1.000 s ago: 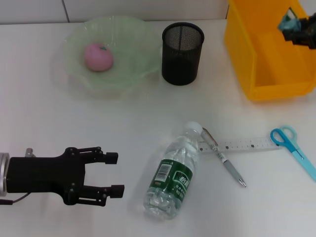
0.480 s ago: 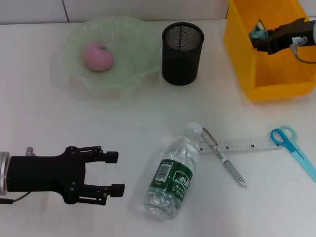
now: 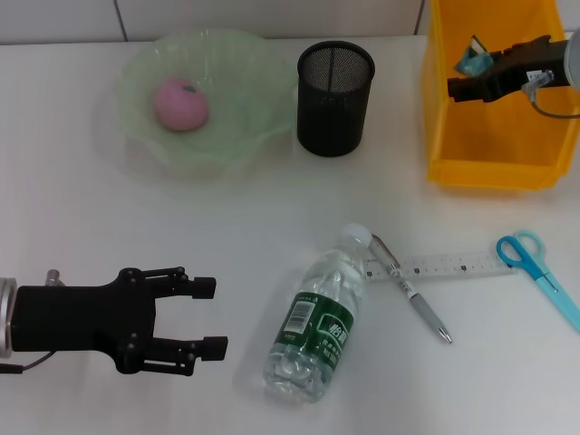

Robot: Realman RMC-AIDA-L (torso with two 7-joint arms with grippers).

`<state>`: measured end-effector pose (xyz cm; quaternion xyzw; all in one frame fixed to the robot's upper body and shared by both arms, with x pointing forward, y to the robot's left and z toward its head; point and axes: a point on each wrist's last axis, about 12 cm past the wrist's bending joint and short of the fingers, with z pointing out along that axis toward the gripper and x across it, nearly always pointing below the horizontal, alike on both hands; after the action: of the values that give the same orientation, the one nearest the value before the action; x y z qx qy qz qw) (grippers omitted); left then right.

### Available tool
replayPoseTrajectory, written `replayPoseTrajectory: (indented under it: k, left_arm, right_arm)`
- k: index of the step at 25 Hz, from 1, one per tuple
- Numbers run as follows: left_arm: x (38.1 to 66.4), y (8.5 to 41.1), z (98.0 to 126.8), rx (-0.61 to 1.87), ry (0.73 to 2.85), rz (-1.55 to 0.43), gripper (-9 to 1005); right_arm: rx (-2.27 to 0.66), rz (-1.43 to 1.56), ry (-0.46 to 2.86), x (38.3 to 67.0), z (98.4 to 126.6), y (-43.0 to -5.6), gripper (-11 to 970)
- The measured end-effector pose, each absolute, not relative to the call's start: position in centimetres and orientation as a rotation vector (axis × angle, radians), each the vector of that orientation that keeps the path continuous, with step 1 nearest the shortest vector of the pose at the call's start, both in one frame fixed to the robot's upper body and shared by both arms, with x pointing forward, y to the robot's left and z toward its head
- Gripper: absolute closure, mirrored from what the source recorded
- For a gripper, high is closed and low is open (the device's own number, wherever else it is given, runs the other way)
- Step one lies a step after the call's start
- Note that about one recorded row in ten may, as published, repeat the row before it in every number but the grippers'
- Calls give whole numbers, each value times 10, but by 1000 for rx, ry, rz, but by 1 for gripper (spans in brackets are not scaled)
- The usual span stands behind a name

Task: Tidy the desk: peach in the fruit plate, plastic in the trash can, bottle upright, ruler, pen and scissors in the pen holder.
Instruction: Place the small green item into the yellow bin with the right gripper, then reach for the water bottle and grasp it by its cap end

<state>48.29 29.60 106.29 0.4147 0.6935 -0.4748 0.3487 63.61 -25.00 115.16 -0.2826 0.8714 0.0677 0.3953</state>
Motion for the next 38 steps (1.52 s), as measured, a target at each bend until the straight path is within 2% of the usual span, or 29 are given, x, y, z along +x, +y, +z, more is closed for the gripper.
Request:
replayPoseTrajectory:
  k: [12,28,38]
  left_arm:
    - [482,296,1063,1072,1799,-1235,172]
    - [486,294,1064,1087,1799,-1234,174]
    - [487,294,1065,1086,1798,-1233,175]
  right_arm:
    - [-607,155,2123,623,1168,-273,246]
    - [-501,51,2098,607,1163,-303,247]
    - [-462,77,2059,601,1167,-308,247]
